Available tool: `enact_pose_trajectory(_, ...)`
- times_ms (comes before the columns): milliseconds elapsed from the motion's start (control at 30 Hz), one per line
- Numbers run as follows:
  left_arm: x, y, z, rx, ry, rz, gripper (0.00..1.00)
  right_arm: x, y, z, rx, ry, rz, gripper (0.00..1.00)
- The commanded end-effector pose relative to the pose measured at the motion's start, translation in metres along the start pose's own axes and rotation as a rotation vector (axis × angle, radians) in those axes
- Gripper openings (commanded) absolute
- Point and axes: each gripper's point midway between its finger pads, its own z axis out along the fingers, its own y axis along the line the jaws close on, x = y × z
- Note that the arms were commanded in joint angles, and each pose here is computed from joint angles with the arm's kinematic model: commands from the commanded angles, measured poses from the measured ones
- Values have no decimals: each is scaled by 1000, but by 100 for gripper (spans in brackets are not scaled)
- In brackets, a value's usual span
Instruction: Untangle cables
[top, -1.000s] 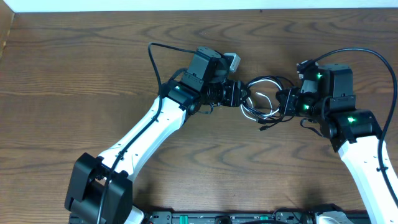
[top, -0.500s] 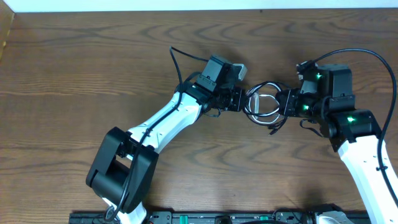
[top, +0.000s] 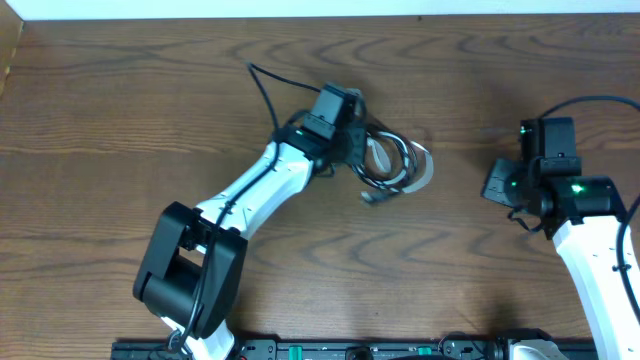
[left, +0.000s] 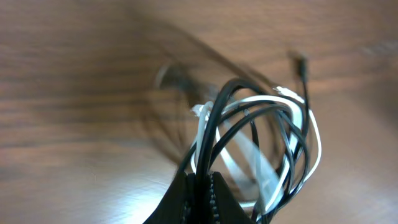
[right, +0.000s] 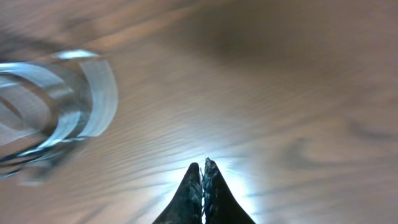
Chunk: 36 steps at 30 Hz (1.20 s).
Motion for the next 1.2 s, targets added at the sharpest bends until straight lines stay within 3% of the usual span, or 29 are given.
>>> enact_pose_trajectory(0,-33,5,-38,-45,-124,58,7,-16,-37,-1,164,-62,92,1)
enact_pose_trajectory(100,-49,-4,-74,-19,-203,63,8,-16,-35,10,119,-22,123,1)
enact_pose_trajectory(200,-60,-29,-115,76,-273,86,8,-18,9,18,-129,27,7,4)
enact_pose_trajectory(267,-60,-45,-134,149,-293,104,7,-19,44,13,-327,27,-105,14)
enact_pose_trajectory(300,-60,-56,-146,204,-299,117,8,-20,69,3,-472,13,-182,26)
enact_pose_trajectory(400,-56,-79,-172,327,-308,150,7,-25,117,-28,-762,-38,-272,46)
enact_pose_trajectory(467,-58,-83,-184,346,-333,153,7,-27,138,-41,-851,-48,-264,49)
enact_pose_trajectory(600,-62,-85,-196,356,-368,159,7,-19,160,-42,-888,-36,-301,57)
enact_pose_trajectory(733,-66,-88,-209,375,-396,132,8,6,190,-6,-825,73,-270,71)
enact_pose_trajectory(867,-62,-90,-208,391,-378,117,7,15,216,19,-831,107,-253,72)
enact_pose_trajectory(1167,-53,-89,-214,403,-348,116,8,7,206,100,-575,84,-55,71)
